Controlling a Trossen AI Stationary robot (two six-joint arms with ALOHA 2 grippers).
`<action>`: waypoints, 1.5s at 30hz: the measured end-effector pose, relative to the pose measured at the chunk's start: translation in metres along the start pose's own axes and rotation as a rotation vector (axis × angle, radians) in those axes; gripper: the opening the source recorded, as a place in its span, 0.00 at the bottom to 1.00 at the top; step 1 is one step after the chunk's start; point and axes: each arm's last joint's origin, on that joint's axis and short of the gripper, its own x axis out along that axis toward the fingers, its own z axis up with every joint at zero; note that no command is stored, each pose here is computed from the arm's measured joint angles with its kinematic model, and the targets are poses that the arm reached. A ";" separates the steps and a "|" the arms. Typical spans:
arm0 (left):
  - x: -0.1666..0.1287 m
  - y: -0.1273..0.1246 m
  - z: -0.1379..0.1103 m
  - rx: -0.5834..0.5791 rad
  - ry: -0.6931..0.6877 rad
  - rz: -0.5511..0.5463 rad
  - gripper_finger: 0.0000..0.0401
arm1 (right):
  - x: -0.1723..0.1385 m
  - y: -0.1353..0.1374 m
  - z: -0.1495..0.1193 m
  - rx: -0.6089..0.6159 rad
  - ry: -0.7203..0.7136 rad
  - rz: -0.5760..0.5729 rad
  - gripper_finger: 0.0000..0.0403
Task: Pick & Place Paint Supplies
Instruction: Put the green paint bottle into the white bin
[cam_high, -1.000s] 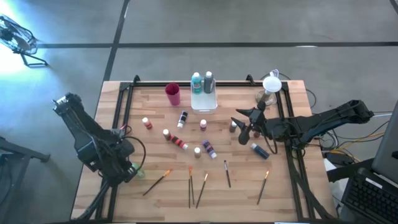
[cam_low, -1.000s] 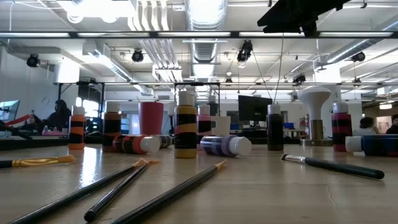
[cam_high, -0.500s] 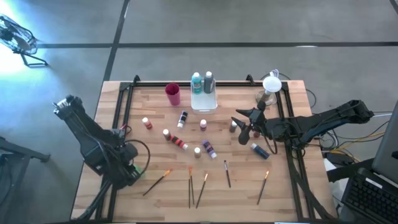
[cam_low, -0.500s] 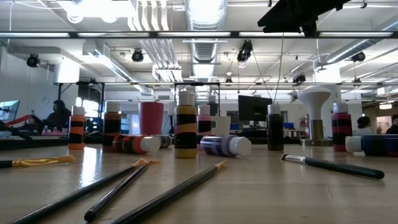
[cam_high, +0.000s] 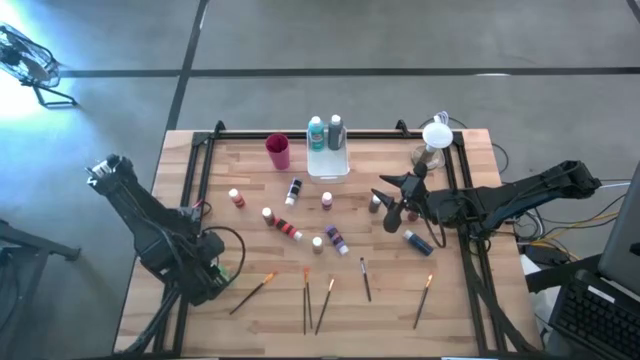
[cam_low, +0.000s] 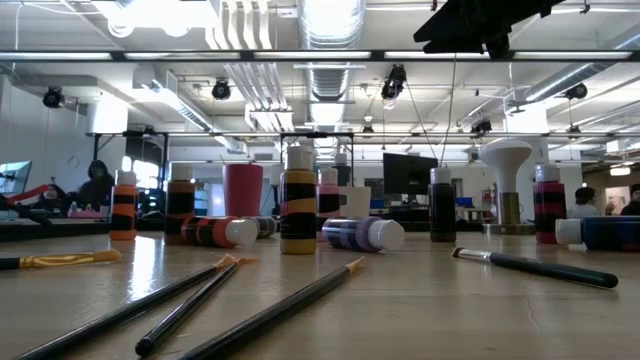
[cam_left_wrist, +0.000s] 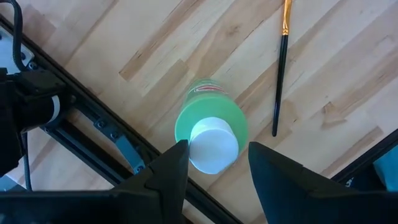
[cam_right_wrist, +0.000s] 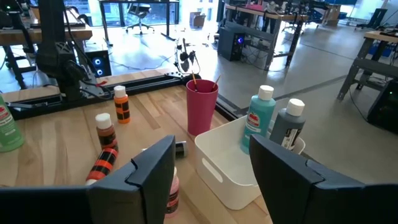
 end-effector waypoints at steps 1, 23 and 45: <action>0.000 0.000 0.000 -0.002 0.000 0.001 0.43 | 0.000 0.000 0.000 0.000 0.000 0.000 0.49; 0.020 0.004 0.006 0.030 0.085 0.048 0.43 | 0.000 0.000 0.000 0.000 0.000 0.001 0.47; 0.020 0.004 0.010 0.041 0.128 0.040 0.32 | 0.000 0.000 0.000 -0.004 0.001 0.001 0.43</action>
